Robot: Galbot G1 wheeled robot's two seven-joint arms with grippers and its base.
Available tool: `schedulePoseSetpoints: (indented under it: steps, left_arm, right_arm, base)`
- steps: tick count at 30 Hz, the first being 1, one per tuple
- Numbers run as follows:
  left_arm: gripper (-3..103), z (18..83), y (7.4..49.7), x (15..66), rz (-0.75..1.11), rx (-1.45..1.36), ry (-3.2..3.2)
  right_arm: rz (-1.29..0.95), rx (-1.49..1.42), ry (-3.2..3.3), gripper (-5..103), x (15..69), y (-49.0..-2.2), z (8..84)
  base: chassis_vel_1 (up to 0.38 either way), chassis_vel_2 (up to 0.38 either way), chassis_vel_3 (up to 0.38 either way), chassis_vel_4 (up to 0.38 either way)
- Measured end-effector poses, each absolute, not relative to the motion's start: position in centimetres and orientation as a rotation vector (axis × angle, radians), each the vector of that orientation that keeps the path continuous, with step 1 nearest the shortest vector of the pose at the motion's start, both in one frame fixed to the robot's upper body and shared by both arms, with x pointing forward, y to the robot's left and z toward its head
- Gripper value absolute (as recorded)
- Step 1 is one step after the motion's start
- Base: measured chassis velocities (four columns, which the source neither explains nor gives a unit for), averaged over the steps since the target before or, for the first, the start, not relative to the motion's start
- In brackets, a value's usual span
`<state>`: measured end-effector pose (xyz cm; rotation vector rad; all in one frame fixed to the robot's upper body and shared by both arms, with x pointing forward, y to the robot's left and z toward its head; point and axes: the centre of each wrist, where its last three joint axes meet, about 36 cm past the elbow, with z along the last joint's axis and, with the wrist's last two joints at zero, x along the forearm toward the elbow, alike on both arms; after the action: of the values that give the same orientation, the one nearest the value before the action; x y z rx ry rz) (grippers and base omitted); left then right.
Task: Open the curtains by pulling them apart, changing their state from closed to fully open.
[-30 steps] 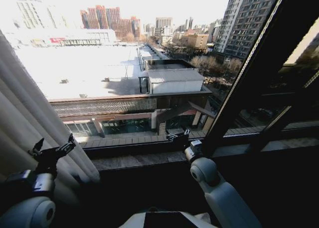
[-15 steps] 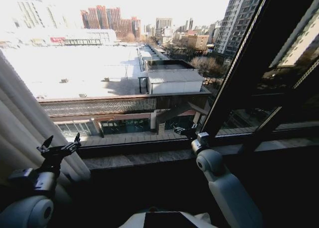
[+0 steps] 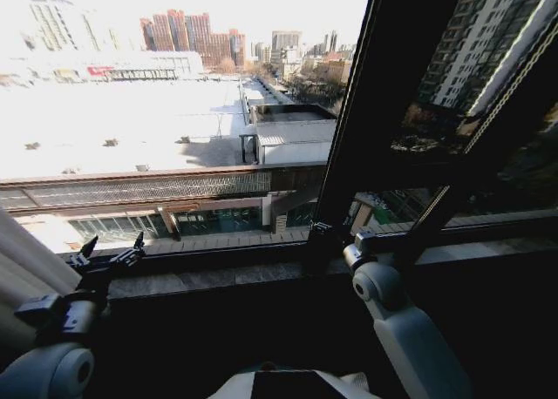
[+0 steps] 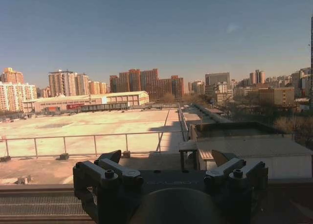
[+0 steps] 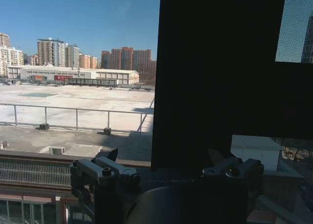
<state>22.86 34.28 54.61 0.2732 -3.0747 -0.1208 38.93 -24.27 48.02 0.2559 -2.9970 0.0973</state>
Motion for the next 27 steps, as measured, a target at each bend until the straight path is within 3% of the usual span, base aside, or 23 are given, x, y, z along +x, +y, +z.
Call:
schedulePoseSetpoints:
  steps: [13,27]
  left_arm:
    - [100,54.48,34.48,22.92,-0.126,0.283,-3.079]
    - [100,54.65,34.14,22.4,-0.138,0.31,-3.093]
  right_arm:
    - [0.088,0.267,-3.004,100,38.97,-23.87,48.18]
    - [0.088,0.272,-3.017,100,38.49,-23.82,48.67]
  base:
    - [-0.242,-0.44,0.256,0.454]
    - [-0.063,-0.378,0.06,0.375]
